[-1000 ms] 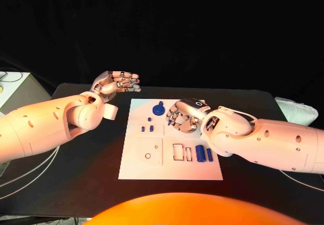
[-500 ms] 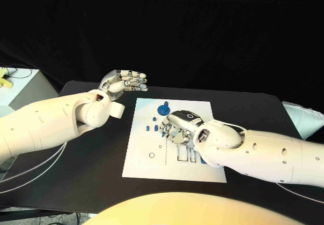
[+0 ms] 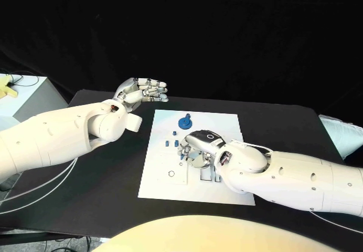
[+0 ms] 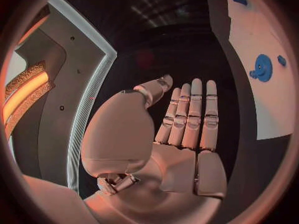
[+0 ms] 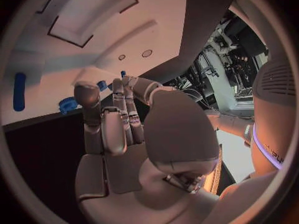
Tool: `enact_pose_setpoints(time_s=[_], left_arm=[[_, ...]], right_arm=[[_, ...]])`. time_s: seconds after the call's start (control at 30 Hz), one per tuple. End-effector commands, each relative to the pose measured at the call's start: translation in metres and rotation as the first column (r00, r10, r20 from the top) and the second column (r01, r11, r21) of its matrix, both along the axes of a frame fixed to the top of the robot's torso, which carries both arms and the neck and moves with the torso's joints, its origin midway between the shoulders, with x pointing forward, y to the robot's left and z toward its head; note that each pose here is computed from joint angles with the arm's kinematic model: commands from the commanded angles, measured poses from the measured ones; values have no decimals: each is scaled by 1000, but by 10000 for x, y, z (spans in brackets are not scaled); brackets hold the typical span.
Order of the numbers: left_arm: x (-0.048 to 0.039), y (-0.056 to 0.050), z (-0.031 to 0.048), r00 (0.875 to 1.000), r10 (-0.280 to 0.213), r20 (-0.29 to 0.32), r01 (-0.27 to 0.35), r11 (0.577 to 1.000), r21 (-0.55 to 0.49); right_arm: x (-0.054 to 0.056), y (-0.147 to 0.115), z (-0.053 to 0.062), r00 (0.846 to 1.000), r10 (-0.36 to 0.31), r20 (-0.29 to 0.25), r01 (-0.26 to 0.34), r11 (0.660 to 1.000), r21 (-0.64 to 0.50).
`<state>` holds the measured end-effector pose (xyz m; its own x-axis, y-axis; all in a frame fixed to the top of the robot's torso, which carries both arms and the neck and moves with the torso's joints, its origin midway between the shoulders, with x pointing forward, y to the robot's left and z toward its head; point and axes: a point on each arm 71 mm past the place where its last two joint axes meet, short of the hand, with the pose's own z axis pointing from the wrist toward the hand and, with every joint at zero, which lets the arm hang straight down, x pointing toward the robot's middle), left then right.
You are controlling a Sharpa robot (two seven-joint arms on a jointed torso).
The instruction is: Assemble the parts on the task board
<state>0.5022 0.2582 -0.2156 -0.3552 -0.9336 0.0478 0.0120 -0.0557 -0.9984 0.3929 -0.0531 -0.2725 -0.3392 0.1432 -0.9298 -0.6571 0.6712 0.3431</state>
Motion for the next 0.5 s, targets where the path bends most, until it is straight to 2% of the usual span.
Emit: enact_pose_setpoints(time_s=[0.03, 0.5], left_arm=[[-1, -32, 14, 1000, -19, 3, 20, 1000, -14], [-2, -36, 13, 1000, -21, 2, 21, 1000, -15]], right_arm=[[-19, 17, -25, 1000, 19, 14, -19, 999, -30], [-29, 66, -92, 1000, 19, -1, -19, 998, -57]])
